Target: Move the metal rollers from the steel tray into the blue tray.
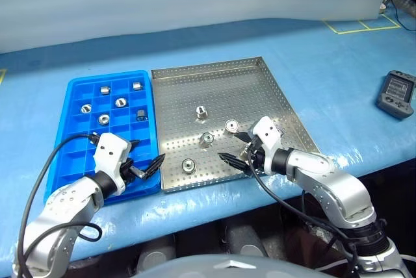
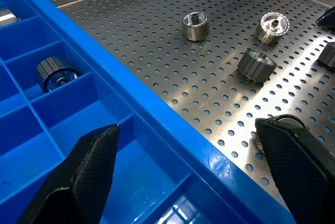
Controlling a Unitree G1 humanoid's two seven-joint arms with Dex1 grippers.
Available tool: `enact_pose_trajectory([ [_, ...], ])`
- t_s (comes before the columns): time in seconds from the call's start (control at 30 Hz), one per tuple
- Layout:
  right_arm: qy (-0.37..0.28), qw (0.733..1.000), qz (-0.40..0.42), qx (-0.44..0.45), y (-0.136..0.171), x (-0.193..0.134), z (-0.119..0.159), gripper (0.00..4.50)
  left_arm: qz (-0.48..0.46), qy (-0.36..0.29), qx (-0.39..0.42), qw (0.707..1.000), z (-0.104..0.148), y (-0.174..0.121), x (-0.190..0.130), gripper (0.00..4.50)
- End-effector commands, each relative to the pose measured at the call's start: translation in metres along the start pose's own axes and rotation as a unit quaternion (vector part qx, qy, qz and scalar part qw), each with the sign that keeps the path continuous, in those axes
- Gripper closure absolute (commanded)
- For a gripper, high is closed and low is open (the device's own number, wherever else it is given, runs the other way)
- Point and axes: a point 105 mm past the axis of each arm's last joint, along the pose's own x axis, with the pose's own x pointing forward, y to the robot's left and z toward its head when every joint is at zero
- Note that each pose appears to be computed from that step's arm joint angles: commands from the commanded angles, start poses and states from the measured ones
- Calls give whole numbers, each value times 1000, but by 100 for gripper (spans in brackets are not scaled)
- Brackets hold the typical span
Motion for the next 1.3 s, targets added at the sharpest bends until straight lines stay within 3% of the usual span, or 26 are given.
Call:
enact_pose_trajectory([
  [0.03,-20,1000,3,-18,3,-1,12,4,-2,-24,25,999,14,-2,-3,0],
  [1.07,-27,1000,-1,-16,3,2,14,4,-3,-25,27,999,15,-1,-3,0],
  [1.3,-30,999,-8,-16,2,0,15,4,-25,-28,62,997,27,-4,0,0],
])
